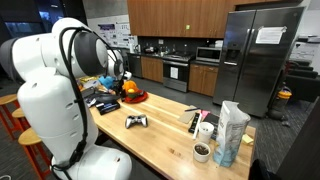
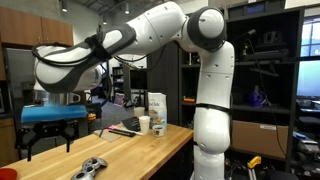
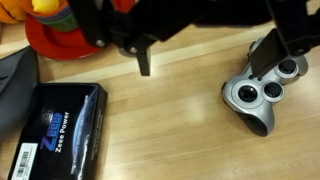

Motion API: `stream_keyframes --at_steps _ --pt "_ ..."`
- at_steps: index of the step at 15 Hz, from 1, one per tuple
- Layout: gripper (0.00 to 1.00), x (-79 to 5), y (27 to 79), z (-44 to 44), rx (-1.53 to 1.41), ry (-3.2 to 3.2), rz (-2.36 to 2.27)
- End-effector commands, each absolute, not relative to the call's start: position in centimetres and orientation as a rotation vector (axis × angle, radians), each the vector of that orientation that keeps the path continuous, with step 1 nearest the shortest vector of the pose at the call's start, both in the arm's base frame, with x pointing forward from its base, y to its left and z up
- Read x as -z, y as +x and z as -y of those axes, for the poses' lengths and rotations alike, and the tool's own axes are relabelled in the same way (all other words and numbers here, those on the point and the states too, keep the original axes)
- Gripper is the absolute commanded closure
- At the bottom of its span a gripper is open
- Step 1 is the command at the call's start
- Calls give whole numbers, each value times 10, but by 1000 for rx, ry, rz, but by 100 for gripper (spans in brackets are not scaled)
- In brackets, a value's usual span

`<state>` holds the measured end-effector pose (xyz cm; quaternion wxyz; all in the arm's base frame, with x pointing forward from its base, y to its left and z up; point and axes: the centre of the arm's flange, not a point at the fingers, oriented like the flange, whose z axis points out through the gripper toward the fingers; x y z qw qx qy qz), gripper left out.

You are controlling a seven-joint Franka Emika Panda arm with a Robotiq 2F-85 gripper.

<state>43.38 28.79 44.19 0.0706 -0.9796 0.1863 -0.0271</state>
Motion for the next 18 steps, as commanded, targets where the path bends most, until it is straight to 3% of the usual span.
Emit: stream_keyframes --at_steps 1,18 --pt "0 -423 420 -261 80 -2884 -667" --pt "0 -371 429 -207 -98 -2842 -898"
